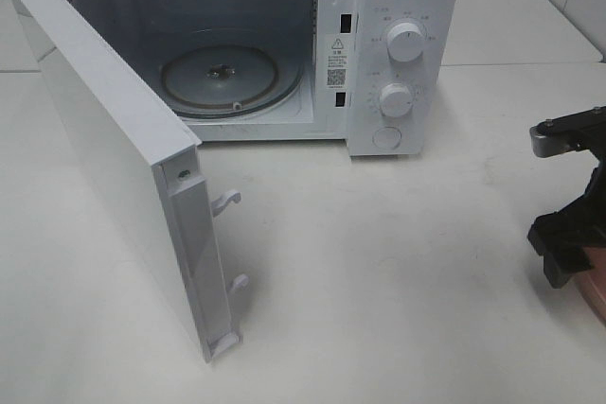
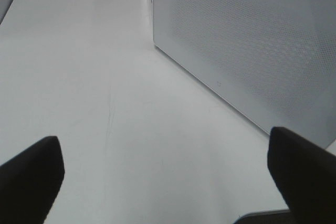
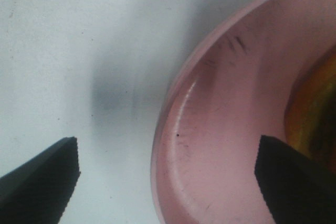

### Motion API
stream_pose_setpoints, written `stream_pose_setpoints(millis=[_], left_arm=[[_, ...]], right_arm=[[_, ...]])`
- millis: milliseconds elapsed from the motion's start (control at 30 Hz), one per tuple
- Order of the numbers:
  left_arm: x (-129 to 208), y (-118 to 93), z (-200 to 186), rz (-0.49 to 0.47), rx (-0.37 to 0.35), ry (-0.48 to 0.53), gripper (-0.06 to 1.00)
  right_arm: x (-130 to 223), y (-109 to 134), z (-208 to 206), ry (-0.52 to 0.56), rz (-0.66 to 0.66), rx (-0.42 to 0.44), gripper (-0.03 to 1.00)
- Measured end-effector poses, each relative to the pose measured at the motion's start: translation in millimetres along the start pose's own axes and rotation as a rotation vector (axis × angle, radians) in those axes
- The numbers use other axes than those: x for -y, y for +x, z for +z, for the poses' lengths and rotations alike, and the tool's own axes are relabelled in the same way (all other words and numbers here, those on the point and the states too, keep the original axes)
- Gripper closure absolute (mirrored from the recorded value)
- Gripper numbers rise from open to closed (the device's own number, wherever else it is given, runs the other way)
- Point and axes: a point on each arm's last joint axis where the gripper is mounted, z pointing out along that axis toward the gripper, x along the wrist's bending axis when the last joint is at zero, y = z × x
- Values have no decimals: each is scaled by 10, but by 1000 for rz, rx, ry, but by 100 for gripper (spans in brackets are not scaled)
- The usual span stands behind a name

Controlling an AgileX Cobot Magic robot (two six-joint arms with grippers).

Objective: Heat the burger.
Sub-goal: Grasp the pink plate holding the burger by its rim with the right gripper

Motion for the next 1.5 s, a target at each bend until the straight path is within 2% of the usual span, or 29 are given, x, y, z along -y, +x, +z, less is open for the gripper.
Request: stream_pose_setpoints(millis=[533, 833, 900, 967, 1000, 1033, 1067, 1100, 1133, 1167, 1200, 1233, 1500], left_arm=[[0, 0, 0, 0, 0, 0, -3], [0, 0, 0, 0, 0, 0, -3], [0, 0, 0, 0, 0, 0, -3], [0, 0, 0, 0, 0, 0, -3], [0, 0, 0, 0, 0, 0, -3], [0, 0, 0, 0, 0, 0, -3], [0, 0, 0, 0, 0, 0, -3], [0, 0, 0, 0, 0, 0, -3], [0, 0, 0, 0, 0, 0, -3], [0, 0, 0, 0, 0, 0, -3], [0, 0, 0, 0, 0, 0, -3], [0, 0, 0, 0, 0, 0, -3], [0, 0, 0, 0, 0, 0, -3]], right_arm=[[-66, -49, 369, 64, 33, -14, 11], [-83, -34, 437, 75, 36, -22, 17], [-84, -31, 437, 75, 45, -26, 25], [-85, -27, 439, 74, 52, -29, 29], [-86, -27, 439, 73, 53, -29, 36], [-86, -27, 439, 73, 53, -29, 36], [-87, -31, 445, 74, 47, -24, 46], [-87, -31, 445, 74, 47, -24, 46], [-85, -36, 445, 75, 43, -19, 52], [-82, -48, 450, 79, 35, -8, 63], [-82, -48, 450, 79, 35, -8, 63], [-78, -52, 450, 84, 48, -5, 73], [-57, -58, 440, 105, 47, 3, 76]])
